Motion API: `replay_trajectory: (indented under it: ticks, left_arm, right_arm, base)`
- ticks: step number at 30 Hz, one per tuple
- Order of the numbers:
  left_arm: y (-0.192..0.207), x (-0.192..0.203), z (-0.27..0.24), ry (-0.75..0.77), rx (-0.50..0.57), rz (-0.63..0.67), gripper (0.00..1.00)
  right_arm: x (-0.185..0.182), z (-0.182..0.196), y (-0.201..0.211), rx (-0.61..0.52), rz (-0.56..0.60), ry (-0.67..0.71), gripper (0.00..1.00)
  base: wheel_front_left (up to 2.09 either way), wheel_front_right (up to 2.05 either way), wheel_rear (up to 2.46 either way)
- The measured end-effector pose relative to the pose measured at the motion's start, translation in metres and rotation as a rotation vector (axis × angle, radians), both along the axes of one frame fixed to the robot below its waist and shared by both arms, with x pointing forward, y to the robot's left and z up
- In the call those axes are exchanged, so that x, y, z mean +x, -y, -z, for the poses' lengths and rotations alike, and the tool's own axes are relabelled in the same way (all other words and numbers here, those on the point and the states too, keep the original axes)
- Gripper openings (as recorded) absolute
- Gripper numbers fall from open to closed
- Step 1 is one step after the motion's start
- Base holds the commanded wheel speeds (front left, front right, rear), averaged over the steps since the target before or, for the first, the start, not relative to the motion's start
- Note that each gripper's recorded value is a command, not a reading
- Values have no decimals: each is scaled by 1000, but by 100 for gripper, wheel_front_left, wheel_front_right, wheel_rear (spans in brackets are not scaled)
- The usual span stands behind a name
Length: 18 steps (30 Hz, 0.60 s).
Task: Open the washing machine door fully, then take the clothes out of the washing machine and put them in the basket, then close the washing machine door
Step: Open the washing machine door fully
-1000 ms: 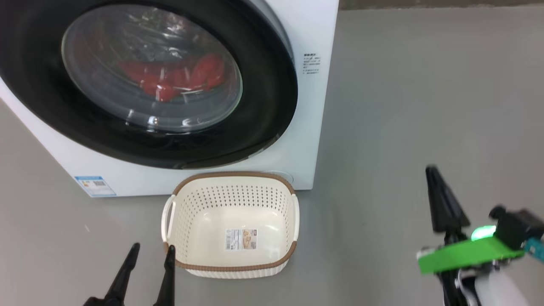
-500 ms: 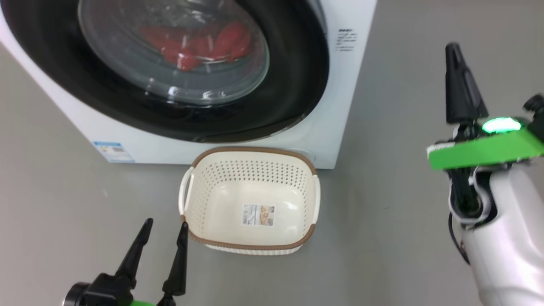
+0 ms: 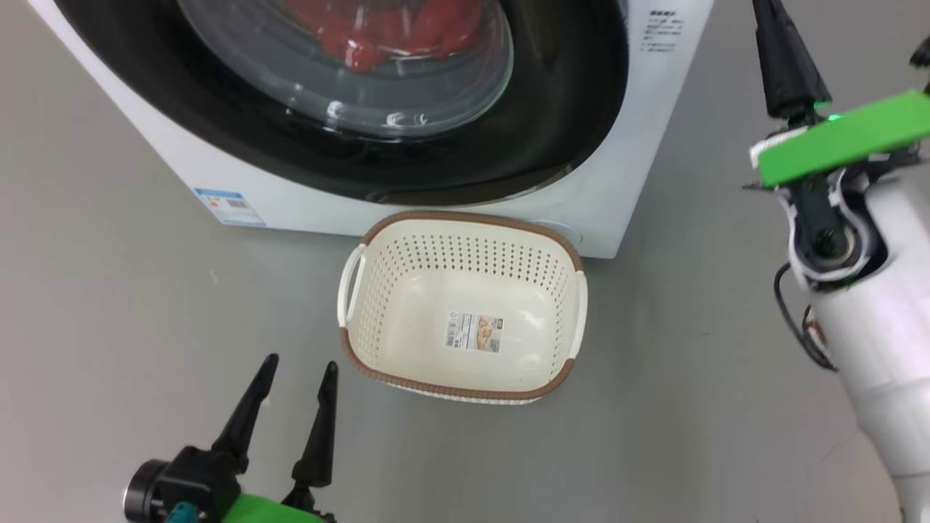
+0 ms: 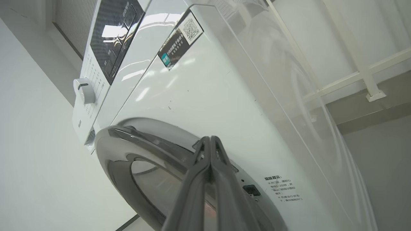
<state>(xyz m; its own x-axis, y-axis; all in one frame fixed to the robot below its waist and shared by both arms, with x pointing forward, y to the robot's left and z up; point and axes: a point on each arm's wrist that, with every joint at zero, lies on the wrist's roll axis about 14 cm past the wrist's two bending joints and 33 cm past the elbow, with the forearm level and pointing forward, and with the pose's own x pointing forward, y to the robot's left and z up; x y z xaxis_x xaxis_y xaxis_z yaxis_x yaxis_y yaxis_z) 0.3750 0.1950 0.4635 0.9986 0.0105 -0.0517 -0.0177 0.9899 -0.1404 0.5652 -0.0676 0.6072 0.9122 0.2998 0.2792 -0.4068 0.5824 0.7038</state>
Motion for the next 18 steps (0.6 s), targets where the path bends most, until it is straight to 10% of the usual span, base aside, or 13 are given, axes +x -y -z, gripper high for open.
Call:
replay_trajectory:
  ticks: [18]
  left_arm:
    - [-3,13,15,-42,-9,-7,100]
  right_arm:
    - [36,35,-50,168,-411,-354,0]
  base:
    - [0,0,0]
